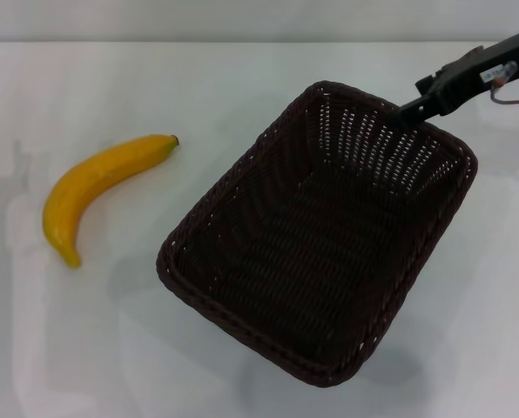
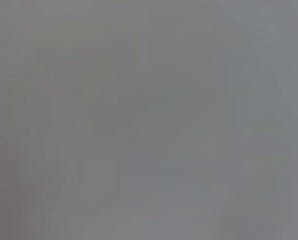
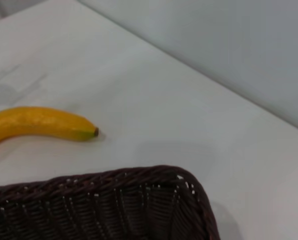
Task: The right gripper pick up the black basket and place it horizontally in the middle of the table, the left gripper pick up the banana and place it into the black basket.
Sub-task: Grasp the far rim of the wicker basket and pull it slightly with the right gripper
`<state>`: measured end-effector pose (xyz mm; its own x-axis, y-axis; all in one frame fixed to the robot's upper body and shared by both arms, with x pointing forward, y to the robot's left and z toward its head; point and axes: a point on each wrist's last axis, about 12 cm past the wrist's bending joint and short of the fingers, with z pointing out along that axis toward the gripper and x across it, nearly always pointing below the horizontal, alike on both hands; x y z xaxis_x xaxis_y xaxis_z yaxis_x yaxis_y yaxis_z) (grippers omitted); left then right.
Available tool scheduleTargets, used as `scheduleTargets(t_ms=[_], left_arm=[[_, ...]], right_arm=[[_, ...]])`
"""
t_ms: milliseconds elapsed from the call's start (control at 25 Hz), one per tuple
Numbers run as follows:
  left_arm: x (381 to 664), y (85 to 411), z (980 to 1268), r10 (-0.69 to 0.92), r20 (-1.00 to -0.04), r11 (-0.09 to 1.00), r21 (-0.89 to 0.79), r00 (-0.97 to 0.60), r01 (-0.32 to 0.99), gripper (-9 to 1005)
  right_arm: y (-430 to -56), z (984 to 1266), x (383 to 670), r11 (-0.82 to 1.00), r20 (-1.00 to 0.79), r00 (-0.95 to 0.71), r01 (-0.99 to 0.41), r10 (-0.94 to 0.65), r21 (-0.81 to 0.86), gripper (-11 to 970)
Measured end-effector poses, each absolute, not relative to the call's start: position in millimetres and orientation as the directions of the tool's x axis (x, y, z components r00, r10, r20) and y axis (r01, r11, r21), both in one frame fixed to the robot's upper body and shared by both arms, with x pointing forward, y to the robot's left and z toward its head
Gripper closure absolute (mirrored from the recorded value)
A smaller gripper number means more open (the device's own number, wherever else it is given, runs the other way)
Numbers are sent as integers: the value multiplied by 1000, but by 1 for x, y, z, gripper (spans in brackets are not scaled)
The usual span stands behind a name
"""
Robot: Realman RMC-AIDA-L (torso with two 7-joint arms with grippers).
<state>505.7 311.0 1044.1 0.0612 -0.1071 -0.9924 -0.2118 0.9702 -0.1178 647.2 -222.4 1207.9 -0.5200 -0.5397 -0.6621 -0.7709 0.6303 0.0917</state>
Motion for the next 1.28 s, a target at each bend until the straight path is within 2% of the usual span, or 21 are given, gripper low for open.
scheduleTargets(t_ms=[880,1280], left_arm=[[502,308,1044,-99,-992,973,-112,72,-202,120],[501,308,1043,-102,-992,972,-115,72,-204,120]], right_arm=[[-211,1179,654,622,-581,-538,-780,-611,68,165],[-193,1181,657,588,-552,-518,-807,-653,61,166]])
